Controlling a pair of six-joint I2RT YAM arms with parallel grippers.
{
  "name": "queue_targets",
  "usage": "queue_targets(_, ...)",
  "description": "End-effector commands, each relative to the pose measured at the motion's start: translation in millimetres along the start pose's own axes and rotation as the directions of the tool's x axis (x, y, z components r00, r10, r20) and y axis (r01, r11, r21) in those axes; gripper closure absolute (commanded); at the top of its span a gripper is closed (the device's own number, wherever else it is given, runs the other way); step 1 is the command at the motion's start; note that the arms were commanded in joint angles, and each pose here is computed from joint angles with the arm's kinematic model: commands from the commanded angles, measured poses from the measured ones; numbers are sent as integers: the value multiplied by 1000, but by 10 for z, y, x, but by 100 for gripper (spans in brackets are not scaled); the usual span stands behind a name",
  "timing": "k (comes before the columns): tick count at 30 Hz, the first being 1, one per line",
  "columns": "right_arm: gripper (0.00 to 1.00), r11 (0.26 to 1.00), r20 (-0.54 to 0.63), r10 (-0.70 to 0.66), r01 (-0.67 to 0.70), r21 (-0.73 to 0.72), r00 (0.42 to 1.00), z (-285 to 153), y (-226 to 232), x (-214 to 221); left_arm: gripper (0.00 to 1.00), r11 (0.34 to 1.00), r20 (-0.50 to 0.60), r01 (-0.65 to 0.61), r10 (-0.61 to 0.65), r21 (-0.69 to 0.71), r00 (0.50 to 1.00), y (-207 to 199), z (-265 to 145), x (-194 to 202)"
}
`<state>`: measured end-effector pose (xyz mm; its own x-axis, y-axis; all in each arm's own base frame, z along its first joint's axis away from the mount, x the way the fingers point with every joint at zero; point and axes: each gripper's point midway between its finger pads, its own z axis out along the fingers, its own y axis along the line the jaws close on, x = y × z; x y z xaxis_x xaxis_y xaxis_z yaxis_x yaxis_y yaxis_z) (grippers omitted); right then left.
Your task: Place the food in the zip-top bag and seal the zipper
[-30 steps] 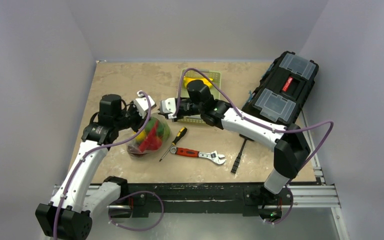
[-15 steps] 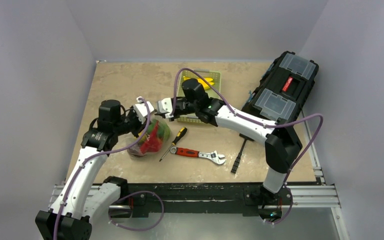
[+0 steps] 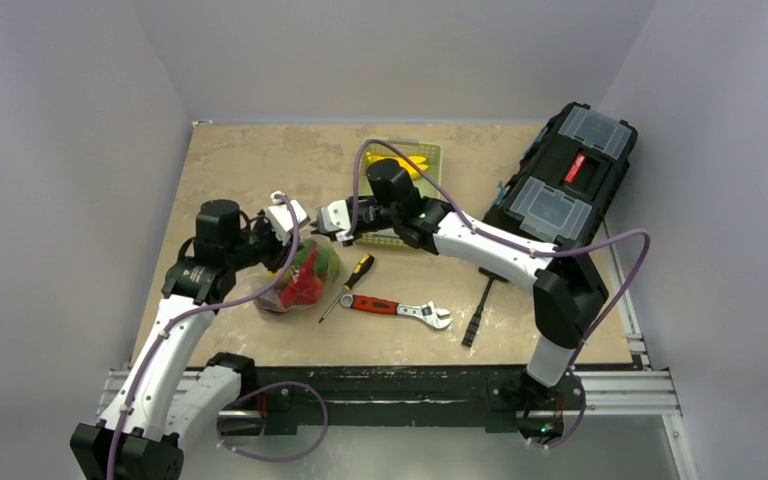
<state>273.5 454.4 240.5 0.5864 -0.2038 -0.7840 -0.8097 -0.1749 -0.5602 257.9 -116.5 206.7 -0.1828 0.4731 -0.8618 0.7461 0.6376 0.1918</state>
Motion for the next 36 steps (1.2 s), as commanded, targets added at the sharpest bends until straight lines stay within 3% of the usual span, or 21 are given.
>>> queue_targets(1, 100, 999, 65, -35, 35, 1, 997, -132, -20, -360, 68, 998, 85, -26, 31, -56, 996, 119, -30, -233)
queue_targets(7, 97, 1000, 63, -26, 26, 11, 998, -160, -37, -389, 69, 999, 113, -22, 27, -44, 993, 100, -20, -298)
queue_targets(10, 94, 999, 43, -24, 23, 31, 999, -176, -70, -362, 81, 999, 135, -25, 28, -29, 990, 77, -17, -346)
queue_targets(11, 91, 999, 42, -23, 21, 34, 999, -176, -76, -365, 87, 999, 140, -26, 28, -20, 990, 65, -16, -363)
queue_targets(13, 76, 999, 17, 0, 0, 37, 1000, -189, -63, -327, 99, 1000, 141, -25, 26, -9, 990, 53, -23, -385)
queue_targets(18, 59, 993, -51, 6, 0, 120, 999, -243, -108, -319, 100, 1000, 142, -27, 24, 15, 990, 16, -16, -391)
queue_targets(24, 59, 973, -114, -14, 40, 229, 993, -324, -201, -350, 100, 1000, 137, -27, 25, 13, 990, 17, -11, -371)
queue_targets(36, 68, 968, -132, -26, 58, 243, 991, -376, -209, -374, 100, 999, 137, -26, 23, 21, 990, 3, -5, -366)
